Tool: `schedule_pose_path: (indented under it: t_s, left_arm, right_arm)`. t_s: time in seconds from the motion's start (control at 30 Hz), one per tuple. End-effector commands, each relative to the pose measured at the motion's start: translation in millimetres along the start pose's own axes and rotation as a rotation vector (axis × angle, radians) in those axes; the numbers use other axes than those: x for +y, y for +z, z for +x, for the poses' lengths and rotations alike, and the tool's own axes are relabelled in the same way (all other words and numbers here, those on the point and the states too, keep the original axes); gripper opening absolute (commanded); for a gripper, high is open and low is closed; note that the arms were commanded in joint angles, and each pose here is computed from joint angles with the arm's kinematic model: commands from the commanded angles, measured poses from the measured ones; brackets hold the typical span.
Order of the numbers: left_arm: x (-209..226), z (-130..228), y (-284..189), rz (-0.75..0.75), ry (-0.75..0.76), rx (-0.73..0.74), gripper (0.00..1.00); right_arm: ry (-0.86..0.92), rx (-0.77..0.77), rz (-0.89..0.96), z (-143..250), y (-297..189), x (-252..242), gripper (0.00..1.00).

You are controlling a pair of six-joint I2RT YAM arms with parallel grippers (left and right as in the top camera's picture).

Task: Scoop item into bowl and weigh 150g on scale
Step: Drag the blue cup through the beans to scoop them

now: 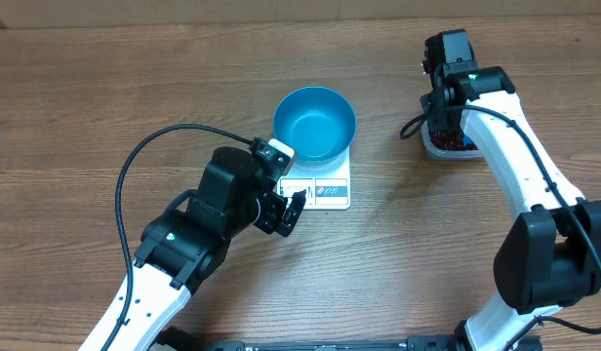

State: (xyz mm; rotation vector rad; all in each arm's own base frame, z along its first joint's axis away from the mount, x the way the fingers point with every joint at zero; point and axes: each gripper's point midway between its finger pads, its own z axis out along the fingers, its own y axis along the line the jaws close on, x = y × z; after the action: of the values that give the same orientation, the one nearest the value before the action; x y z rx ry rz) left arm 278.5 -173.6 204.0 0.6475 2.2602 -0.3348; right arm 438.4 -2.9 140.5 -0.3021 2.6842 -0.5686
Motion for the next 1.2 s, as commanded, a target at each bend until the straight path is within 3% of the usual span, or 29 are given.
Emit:
schedule_pose_path:
  t_s: [0.0, 0.3, 1.17]
  left_arm:
    - [0.0, -9.1, -4.4, 0.005, 0.017, -0.025, 1.0]
    - [0.0, -9.1, -4.4, 0.006, 0.017, -0.025, 1.0]
    - [0.0, -9.2, -4.4, 0.006, 0.017, -0.026, 1.0]
  right_arm:
    - [-0.002, -0.011, 0.025, -6.0, -1.0, -7.0, 0.04]
    - [-0.011, -0.045, 0.048, -14.8, -1.1, -11.2, 0.04]
    - [-0.02, 0.043, 0.059, 1.8, 23.8, -8.1, 0.04]
